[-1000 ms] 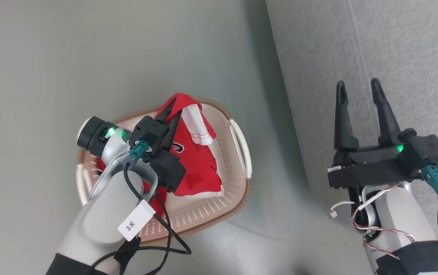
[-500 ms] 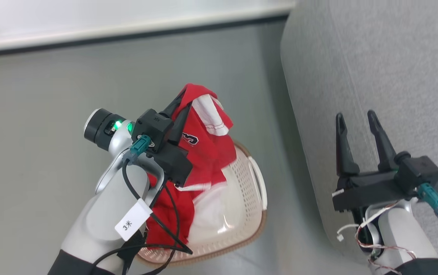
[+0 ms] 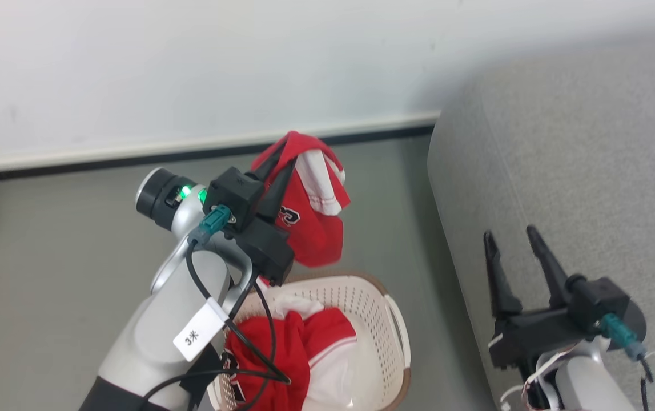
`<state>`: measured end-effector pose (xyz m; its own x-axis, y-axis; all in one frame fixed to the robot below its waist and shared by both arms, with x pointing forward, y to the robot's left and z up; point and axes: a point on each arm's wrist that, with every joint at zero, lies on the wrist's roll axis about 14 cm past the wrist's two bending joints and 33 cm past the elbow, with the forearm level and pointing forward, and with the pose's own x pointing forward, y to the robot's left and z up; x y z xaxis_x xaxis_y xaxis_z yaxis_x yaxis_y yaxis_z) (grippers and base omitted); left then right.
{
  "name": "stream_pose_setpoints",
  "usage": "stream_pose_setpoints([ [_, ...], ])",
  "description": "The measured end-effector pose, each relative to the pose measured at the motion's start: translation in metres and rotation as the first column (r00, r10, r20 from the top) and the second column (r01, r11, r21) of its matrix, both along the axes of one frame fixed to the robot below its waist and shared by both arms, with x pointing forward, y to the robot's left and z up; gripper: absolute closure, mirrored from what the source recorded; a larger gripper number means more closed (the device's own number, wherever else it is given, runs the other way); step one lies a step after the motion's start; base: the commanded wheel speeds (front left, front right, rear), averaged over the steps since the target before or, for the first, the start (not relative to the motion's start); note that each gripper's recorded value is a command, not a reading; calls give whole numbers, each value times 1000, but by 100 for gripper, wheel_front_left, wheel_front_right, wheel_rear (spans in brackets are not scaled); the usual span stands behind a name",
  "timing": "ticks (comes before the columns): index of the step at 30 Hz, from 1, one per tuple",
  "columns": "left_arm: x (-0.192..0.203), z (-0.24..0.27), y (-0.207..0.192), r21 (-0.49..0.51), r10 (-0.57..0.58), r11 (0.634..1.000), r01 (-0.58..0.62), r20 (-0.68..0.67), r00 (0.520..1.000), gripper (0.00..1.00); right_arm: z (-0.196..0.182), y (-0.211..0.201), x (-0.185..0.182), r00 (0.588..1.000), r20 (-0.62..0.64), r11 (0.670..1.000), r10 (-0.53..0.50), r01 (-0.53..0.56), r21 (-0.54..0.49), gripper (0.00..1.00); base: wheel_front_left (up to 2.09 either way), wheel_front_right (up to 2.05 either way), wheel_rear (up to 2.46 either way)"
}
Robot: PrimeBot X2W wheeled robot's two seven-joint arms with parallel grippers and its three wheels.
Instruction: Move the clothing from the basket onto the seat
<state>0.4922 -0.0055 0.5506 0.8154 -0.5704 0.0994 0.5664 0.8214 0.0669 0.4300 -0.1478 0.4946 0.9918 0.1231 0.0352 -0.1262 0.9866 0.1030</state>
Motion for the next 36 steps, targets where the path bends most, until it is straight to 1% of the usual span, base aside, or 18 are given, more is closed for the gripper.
stream_pose_setpoints([
  [10, -34, 29, 4, 4, 3, 1000, -4, 56, 998, 100, 8, 14, -37, 999, 14, 999, 47, -47, -4, 0, 0, 0, 0],
  [13, -46, 39, 2, -10, -3, 1000, 4, 74, 997, 100, 12, 21, -48, 997, 27, 997, 71, -71, -4, 0, 0, 0, 0],
  [16, -57, 53, -2, -14, -20, 1000, 21, 110, 994, 100, 22, 34, -54, 992, 57, 993, 116, -115, -16, 0, 0, 0, 0],
  [20, -73, 64, -14, -11, -67, 998, 69, 143, 987, 100, 29, 58, -61, 977, 79, 980, 199, -197, -38, 0, 0, 0, 0],
  [24, -85, 73, -22, -23, -101, 994, 106, 168, 981, 100, 31, 80, -61, 958, 80, 960, 277, -271, -76, 0, 0, 0, 0],
  [28, -93, 77, -24, -30, -112, 992, 119, 176, 978, 100, 34, 101, -56, 933, 78, 931, 350, -338, -136, 0, 0, 0, 0],
  [30, -96, 78, -25, -30, -115, 992, 123, 182, 977, 100, 33, 109, -54, 922, 67, 917, 381, -367, -160, 0, 0, 0, 0],
  [31, -98, 79, -25, -26, -116, 992, 123, 185, 976, 100, 28, 118, -54, 911, 47, 901, 409, -395, -179, 0, 0, 0, 0],
  [36, -100, 82, -22, -47, -103, 992, 113, 183, 978, 100, 18, 133, -53, 887, 2, 865, 462, -450, -224, 0, 0, 0, 0],
])
